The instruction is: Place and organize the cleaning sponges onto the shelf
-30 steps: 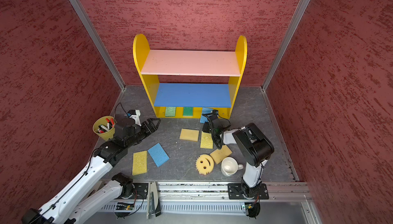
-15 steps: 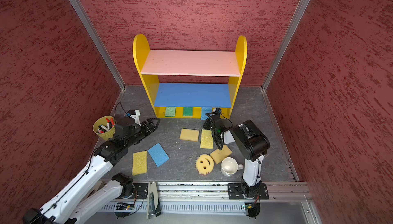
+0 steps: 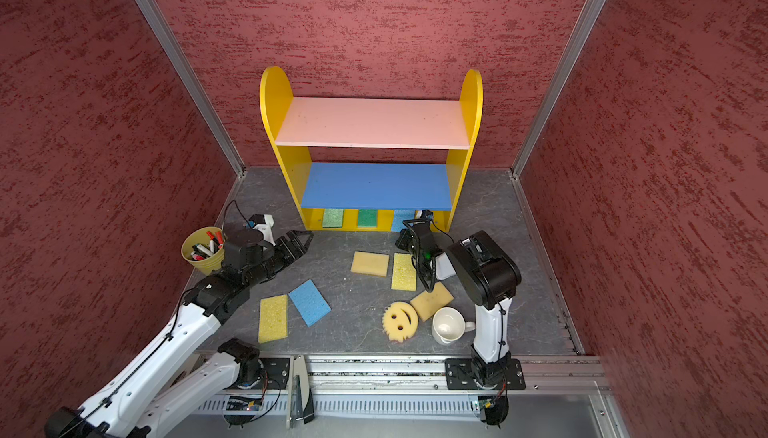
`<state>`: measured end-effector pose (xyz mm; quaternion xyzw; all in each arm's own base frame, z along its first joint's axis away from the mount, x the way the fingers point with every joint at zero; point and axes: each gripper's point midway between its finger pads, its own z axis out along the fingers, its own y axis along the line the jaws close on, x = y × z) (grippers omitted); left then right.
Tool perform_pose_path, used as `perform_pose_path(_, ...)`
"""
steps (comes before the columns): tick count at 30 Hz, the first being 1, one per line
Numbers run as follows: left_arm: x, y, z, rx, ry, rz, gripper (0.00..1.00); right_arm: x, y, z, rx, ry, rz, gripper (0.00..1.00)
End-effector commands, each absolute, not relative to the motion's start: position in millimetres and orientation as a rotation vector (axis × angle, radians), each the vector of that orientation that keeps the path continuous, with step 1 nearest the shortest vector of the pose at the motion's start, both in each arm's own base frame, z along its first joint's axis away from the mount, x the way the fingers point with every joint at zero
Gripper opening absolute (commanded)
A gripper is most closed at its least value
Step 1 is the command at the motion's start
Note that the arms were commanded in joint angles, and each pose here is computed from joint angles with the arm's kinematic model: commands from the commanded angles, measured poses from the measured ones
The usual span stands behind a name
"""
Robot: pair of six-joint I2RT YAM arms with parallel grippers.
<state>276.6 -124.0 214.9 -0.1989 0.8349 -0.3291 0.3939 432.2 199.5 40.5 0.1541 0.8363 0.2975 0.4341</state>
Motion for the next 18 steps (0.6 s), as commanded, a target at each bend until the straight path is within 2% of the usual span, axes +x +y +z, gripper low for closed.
perform_pose_path(1, 278.9, -124.2, 220.6, -0.489, 2.107, -0.837, 0.82, 447.7, 192.4, 47.2, 0.451, 2.029, 0.802, 0.00)
perform_pose_path(18, 281.9, -127.3, 226.0, -0.482, 2.102, -0.853, 0.82, 455.8, 183.2, 55.6, 0.489, 1.996, 0.792, 0.00)
